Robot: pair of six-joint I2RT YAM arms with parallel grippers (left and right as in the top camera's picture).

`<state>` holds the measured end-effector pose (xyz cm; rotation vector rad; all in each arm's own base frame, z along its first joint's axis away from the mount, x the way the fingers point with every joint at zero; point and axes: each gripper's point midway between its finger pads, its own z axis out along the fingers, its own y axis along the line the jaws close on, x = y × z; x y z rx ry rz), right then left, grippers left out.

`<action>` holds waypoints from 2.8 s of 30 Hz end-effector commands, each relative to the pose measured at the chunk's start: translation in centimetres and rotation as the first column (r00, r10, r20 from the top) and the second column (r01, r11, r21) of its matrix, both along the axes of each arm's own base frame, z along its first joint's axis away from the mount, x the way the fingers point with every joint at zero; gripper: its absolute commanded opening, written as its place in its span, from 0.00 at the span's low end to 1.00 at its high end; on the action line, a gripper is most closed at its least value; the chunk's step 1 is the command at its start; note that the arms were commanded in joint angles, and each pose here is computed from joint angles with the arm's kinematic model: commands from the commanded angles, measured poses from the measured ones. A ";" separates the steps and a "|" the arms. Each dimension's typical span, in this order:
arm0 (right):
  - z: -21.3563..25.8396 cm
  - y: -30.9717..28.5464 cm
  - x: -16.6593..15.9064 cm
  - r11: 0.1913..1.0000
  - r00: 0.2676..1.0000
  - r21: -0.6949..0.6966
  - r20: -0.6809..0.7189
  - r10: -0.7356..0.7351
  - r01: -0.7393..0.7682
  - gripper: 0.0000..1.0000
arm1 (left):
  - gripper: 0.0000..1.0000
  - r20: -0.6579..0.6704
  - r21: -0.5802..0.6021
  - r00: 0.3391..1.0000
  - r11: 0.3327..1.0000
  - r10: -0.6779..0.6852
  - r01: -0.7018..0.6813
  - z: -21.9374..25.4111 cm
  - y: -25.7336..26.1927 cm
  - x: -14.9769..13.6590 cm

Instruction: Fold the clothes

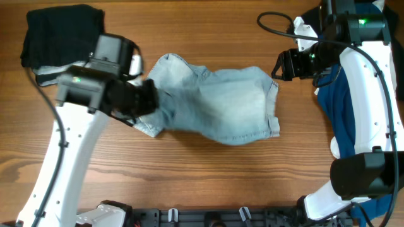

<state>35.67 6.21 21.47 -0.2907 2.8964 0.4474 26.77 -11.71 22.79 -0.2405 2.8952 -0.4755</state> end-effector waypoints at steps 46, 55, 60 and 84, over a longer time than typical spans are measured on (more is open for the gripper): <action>-4.6 4.4 7.6 0.994 0.993 0.097 0.111 0.040 -0.051 0.74 | 0.04 0.509 0.109 0.715 0.788 0.480 -0.606 -2.4 18.4 20.3; -4.5 5.9 8.2 0.991 0.990 0.121 0.132 0.046 -0.062 0.76 | 0.04 0.621 0.136 0.666 0.780 0.413 -0.611 3.7 18.7 20.1; -5.4 6.4 8.5 0.987 0.992 0.146 0.116 0.052 -0.069 0.76 | 0.04 0.663 0.228 0.656 0.736 0.362 -0.637 7.3 18.7 17.2; -1.3 6.6 12.9 0.843 0.978 0.527 0.101 -0.185 0.105 0.63 | 0.04 0.797 -0.260 0.569 0.965 0.201 0.023 17.2 -11.6 16.4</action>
